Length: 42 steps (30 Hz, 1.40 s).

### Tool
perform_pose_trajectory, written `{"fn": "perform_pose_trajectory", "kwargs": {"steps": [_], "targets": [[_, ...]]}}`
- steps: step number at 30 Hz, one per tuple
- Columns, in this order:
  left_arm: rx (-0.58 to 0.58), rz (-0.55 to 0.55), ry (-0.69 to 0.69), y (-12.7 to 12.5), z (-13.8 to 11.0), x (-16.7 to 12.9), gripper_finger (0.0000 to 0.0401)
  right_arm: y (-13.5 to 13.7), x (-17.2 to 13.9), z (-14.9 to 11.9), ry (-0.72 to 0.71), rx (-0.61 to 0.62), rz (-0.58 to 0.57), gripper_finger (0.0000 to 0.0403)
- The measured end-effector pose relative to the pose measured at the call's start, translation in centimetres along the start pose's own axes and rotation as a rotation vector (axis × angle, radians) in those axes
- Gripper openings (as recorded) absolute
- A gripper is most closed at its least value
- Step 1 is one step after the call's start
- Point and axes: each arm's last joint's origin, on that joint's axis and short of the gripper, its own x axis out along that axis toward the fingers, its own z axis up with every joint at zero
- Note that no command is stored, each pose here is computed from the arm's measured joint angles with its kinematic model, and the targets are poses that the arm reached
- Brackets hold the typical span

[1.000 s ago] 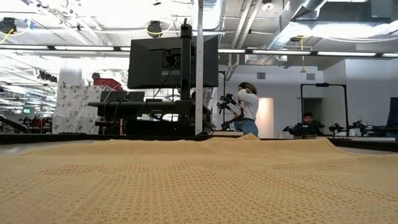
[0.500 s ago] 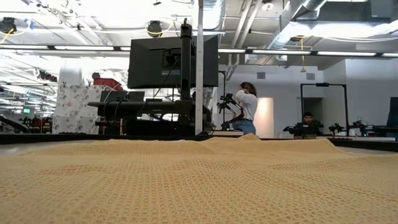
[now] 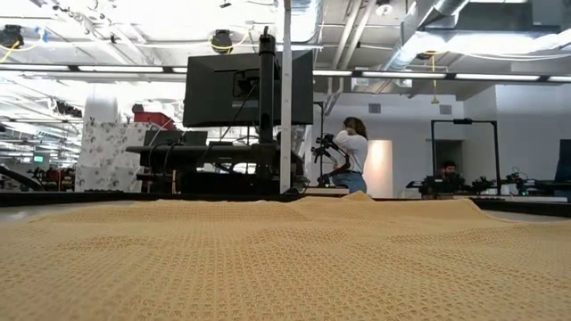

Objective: Roll towel
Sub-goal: Fold the yellow towel

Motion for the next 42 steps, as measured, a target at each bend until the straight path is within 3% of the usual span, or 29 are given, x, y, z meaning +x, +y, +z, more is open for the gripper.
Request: {"fn": "perform_pose_trajectory", "kwargs": {"steps": [7, 15, 20, 24, 26, 31, 34, 37, 42], "targets": [[-0.051, 0.089, 0.021, 1.0, -0.5, 0.5, 0.0200, 0.1, 0.1, 0.0, -0.008, -0.001, 0.001, 0.0247], [-0.037, 0.089, 0.025, 0.9, -0.7, 0.5, 0.0084, 0.6, 1.3, -0.1, -0.017, -0.041, -0.017, 0.0210], [-0.024, 0.094, 0.033, 0.8, -1.1, 0.5, 0.0009, 0.8, 1.6, -0.1, -0.013, -0.042, -0.013, 0.0141], [-0.038, 0.112, 0.045, 1.0, -1.3, 0.4, 0.0002, 0.9, 1.6, -0.1, -0.005, -0.038, 0.011, 0.0036], [-0.036, 0.128, 0.057, 1.2, -1.4, 0.0, 0.0001, 0.9, 1.5, -0.1, -0.005, -0.036, 0.014, 0.0012], [-0.051, 0.219, 0.087, 2.5, -1.5, -1.8, 0.0000, 0.4, 0.5, 0.3, 0.009, -0.022, 0.002, 0.0003], [-0.066, 0.222, 0.069, 3.0, -1.2, -3.7, 0.0000, -0.2, 0.1, 0.5, 0.035, -0.013, -0.029, 0.0001], [-0.060, 0.185, 0.056, 3.0, -1.1, -5.0, 0.0000, -0.9, -1.0, 0.9, 0.050, 0.024, -0.037, 0.0001], [-0.115, 0.044, 0.005, 2.6, -0.4, -7.9, 0.0000, -1.4, -4.2, 1.9, 0.027, 0.105, 0.078, 0.0000]]}}
